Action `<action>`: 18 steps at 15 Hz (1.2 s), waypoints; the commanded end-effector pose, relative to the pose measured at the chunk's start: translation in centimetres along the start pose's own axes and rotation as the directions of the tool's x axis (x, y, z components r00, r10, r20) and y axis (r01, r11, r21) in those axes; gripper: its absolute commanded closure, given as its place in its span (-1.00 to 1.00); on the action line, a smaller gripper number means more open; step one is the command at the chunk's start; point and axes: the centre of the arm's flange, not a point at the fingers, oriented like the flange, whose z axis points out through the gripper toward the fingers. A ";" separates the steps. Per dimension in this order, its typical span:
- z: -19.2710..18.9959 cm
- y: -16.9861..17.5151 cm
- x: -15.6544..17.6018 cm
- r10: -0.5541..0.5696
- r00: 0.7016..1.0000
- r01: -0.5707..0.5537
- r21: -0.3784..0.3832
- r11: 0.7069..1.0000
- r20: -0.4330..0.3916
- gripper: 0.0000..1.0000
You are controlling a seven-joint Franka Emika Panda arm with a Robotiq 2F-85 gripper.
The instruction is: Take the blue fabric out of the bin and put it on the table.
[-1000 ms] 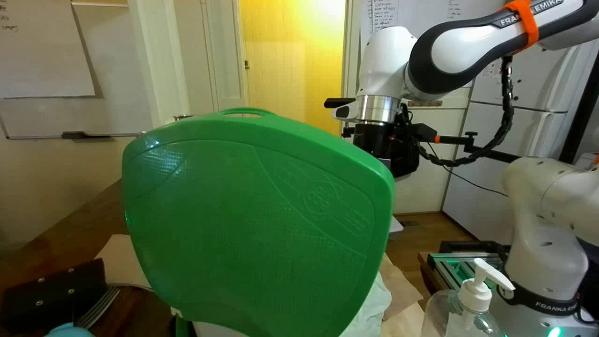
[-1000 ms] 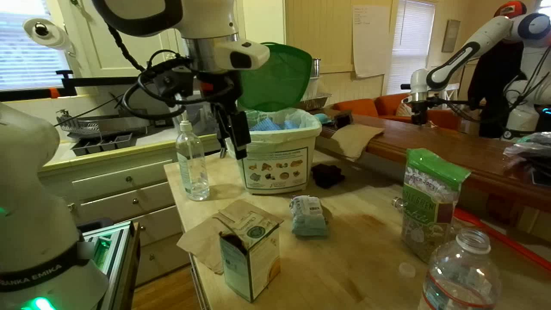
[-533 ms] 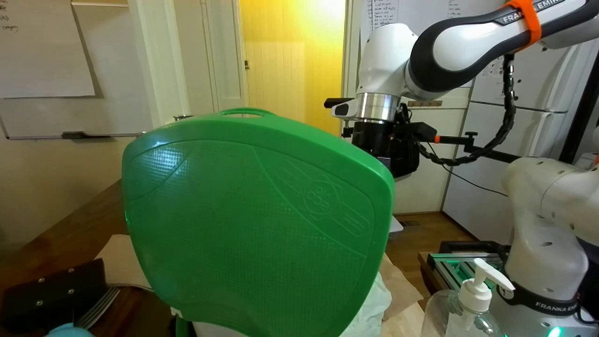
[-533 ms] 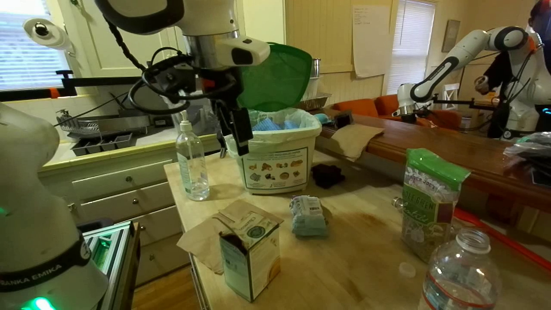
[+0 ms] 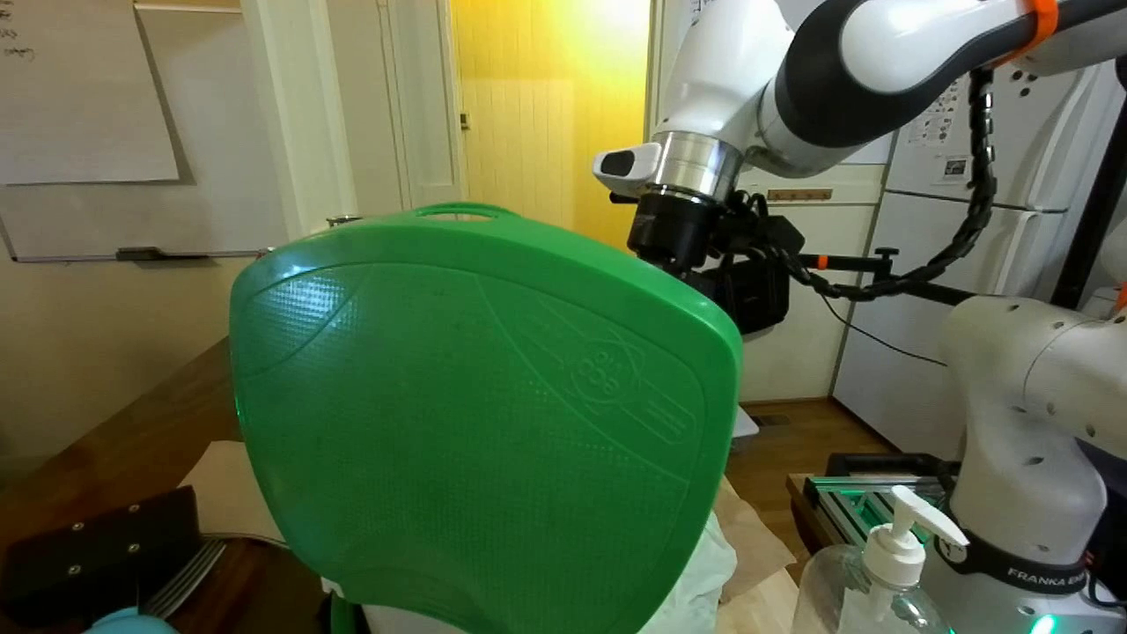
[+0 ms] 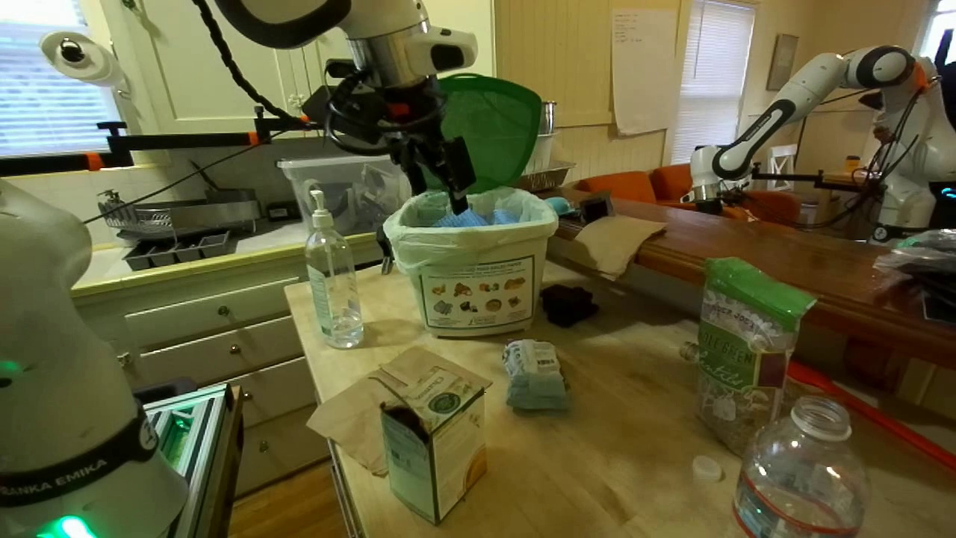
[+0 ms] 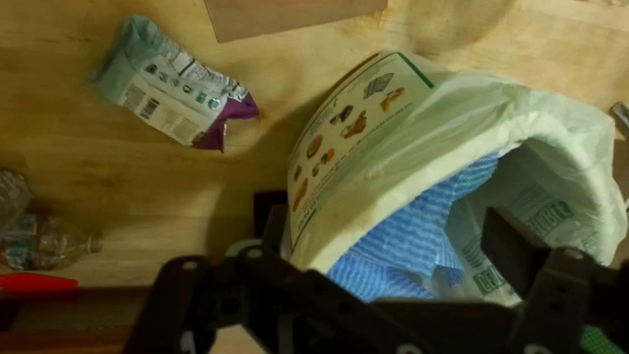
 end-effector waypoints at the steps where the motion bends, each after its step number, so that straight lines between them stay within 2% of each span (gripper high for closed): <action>1: 2.6 -0.8 1.9 -0.077 0.997 0.078 0.061 0.995 -0.023 -1.00; 9: 6.1 -3.0 3.2 -0.222 0.970 0.233 0.106 0.967 -0.102 -1.00; 13: 7.4 -3.4 3.1 -0.296 0.950 0.307 0.126 0.943 -0.103 -1.00; 15: 7.9 -3.4 3.1 -0.313 0.943 0.325 0.115 0.939 -0.114 -1.00; 18: 8.1 -3.4 3.3 -0.327 0.929 0.343 0.068 0.937 -0.175 -1.00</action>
